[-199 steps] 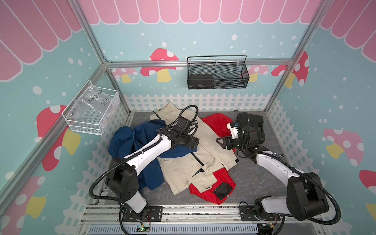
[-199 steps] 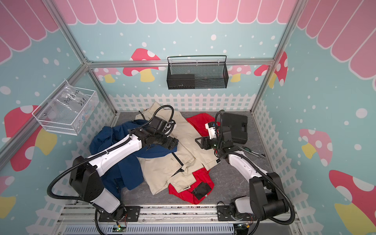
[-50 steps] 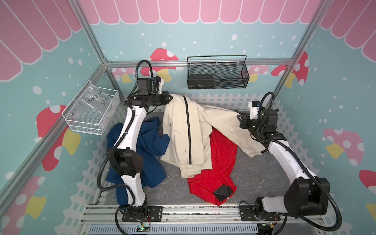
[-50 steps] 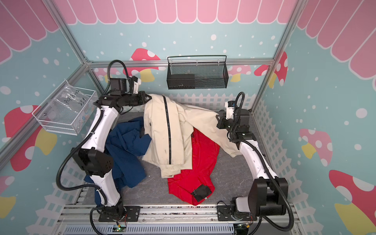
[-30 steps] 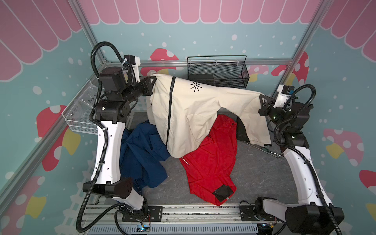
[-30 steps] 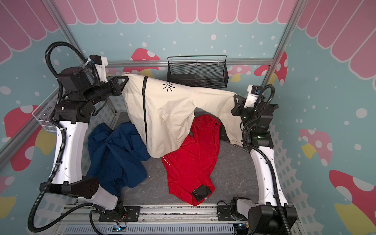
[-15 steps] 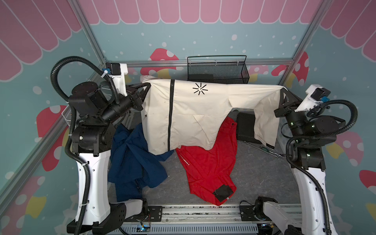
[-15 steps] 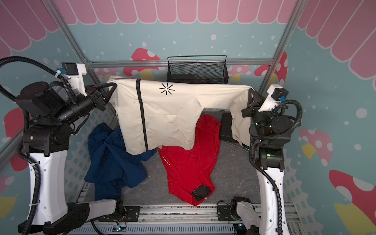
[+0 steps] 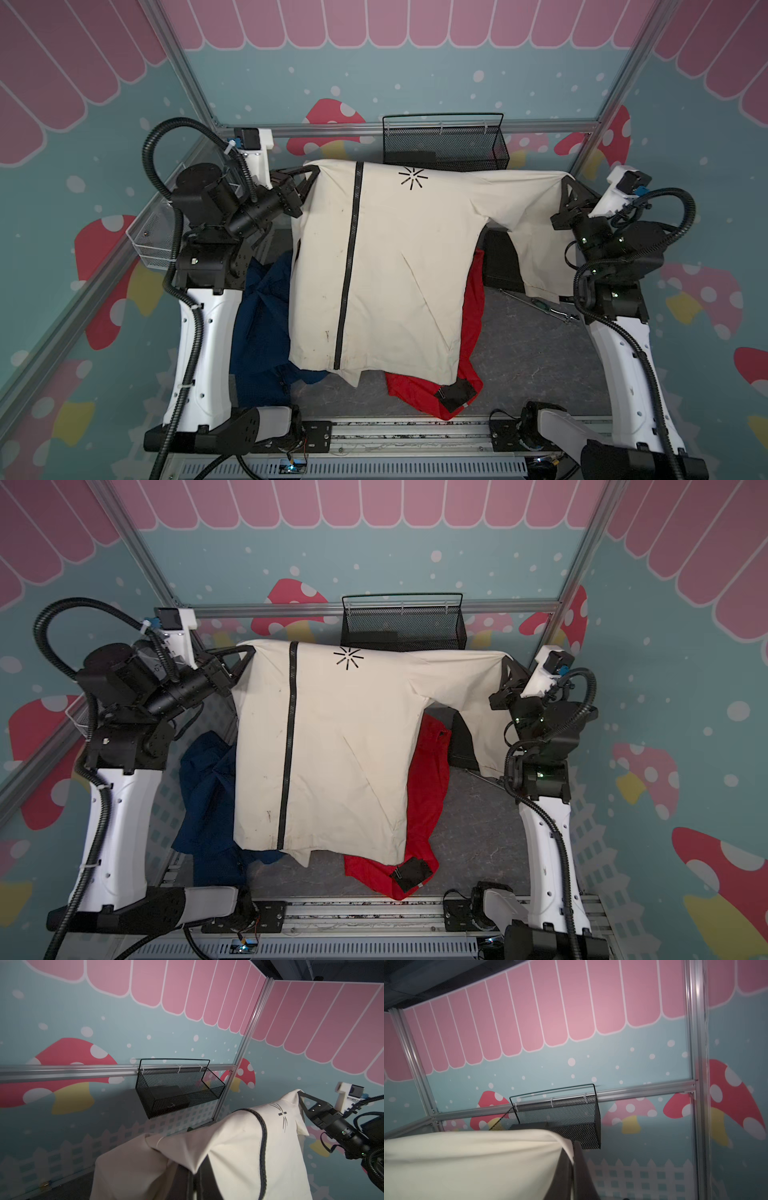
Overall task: Unzip the jacket
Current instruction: Flatten out the jacket.
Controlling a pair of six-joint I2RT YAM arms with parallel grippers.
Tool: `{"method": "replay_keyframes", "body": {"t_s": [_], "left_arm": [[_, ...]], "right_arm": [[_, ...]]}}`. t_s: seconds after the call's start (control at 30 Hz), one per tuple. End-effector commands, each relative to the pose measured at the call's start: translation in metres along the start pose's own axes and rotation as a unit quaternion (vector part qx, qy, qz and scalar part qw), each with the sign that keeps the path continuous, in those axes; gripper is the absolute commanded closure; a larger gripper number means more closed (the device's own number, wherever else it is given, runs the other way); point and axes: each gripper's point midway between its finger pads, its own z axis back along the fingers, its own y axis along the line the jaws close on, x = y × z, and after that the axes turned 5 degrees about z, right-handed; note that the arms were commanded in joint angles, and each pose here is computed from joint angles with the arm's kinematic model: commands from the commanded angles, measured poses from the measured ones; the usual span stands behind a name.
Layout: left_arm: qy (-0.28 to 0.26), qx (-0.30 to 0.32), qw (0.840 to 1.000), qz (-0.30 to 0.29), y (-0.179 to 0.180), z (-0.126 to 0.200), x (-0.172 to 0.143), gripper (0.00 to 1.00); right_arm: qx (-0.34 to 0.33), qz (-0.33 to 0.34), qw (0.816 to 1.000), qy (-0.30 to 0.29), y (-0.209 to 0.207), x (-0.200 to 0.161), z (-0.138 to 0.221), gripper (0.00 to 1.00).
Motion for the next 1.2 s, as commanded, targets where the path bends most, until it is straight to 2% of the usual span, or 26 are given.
{"method": "replay_keyframes", "body": {"t_s": [0.0,0.03,0.07,0.1,0.13,0.17,0.27,0.43,0.6,0.77,0.93,1.17], "left_arm": [[0.006,-0.008,0.999,0.030,0.037,-0.040,-0.016,0.87],[0.020,-0.005,0.999,0.039,0.051,-0.056,-0.029,0.71],[0.037,0.005,0.998,0.054,0.068,-0.070,-0.042,0.57],[0.051,0.019,0.996,0.069,0.083,-0.080,-0.052,0.42],[0.065,0.039,0.993,0.085,0.101,-0.089,-0.064,0.23],[0.079,0.058,0.991,0.091,0.115,-0.093,-0.075,0.00],[0.117,0.111,0.984,0.080,0.130,-0.079,-0.102,0.00],[0.170,0.211,0.957,0.106,0.138,-0.016,-0.159,0.02],[0.237,0.250,0.925,0.158,0.124,0.037,-0.216,0.12],[0.318,0.302,0.872,0.219,0.126,0.077,-0.280,0.24],[0.380,0.347,0.817,0.260,0.140,0.103,-0.339,0.28],[0.417,0.421,0.769,0.239,0.164,0.133,-0.374,0.37]], "right_arm": [[-0.027,-0.011,0.996,0.087,-0.036,-0.087,-0.030,1.00],[-0.003,-0.010,0.995,0.102,-0.035,-0.108,-0.040,1.00],[0.031,-0.008,0.993,0.116,-0.030,-0.128,-0.050,0.95],[0.047,-0.013,0.990,0.134,-0.030,-0.145,-0.056,0.80],[0.065,-0.021,0.986,0.155,-0.028,-0.161,-0.062,0.59],[0.069,-0.021,0.982,0.175,-0.029,-0.173,-0.063,0.46],[0.040,-0.026,0.974,0.223,-0.035,-0.189,-0.048,0.29],[0.051,-0.072,0.950,0.300,-0.016,-0.215,-0.008,0.26],[0.076,-0.139,0.928,0.338,0.011,-0.239,0.031,0.33],[0.120,-0.197,0.896,0.378,0.046,-0.264,0.067,0.41],[0.128,-0.212,0.864,0.439,0.062,-0.306,0.097,0.45],[0.155,-0.223,0.823,0.499,0.088,-0.350,0.127,0.56]]}}
